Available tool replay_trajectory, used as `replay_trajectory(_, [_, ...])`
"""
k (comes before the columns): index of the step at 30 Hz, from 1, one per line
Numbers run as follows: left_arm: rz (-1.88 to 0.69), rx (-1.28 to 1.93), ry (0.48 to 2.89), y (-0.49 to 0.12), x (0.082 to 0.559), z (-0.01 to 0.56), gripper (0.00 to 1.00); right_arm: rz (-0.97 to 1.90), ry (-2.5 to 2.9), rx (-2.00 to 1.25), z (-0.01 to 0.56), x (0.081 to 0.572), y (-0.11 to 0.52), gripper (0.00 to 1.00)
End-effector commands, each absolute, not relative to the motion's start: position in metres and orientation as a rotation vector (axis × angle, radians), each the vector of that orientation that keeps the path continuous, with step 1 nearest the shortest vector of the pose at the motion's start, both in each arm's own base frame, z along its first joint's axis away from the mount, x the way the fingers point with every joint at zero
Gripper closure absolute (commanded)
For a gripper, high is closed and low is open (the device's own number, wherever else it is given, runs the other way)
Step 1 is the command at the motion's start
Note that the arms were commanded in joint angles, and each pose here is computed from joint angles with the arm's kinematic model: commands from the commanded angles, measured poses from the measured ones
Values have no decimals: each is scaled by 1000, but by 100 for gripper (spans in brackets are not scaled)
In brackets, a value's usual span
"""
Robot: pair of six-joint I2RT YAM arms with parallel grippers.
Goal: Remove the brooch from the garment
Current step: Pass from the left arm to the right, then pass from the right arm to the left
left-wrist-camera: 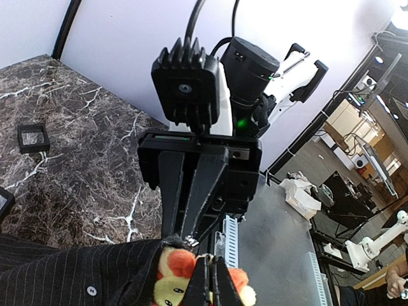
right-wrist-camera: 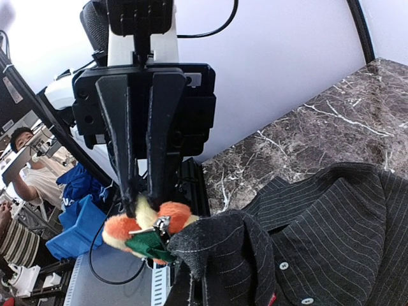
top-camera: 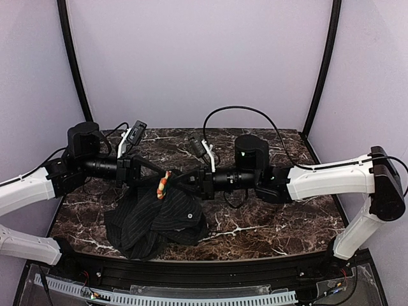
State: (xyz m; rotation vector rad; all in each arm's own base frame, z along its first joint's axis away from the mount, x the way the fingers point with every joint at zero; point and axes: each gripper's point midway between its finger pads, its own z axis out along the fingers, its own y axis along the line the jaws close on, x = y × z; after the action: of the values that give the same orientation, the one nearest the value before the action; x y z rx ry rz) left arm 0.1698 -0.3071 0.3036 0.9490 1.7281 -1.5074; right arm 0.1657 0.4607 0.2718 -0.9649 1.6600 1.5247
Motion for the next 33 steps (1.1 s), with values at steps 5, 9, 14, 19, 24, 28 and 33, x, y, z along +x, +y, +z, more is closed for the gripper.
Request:
replay_trajectory(5, [-1205, 839, 1913, -291, 200, 275, 35, 1327, 1782, -841, 269, 195, 462, 100])
replay_trajectory(9, [-1156, 800, 1938, -288, 208, 270, 10, 1175, 1874, -754, 261, 212, 460, 100])
replay_trajectory(14, [-1103, 752, 1962, -285, 218, 266, 3, 1033, 1945, -682, 255, 226, 461, 100])
replay_trajectory(19, [-1062, 717, 1974, -284, 226, 265, 1, 926, 2001, -632, 249, 235, 462, 100])
replay_trajectory(24, [-1010, 687, 2023, -282, 235, 254, 1, 867, 2024, -616, 248, 238, 466, 100])
replay_trajectory(28, [-998, 677, 2046, -283, 240, 250, 2, 846, 2030, -620, 247, 237, 470, 100])
replay_trajectory(33, [-969, 665, 2066, -285, 247, 247, 9, 815, 2029, -641, 248, 233, 478, 100])
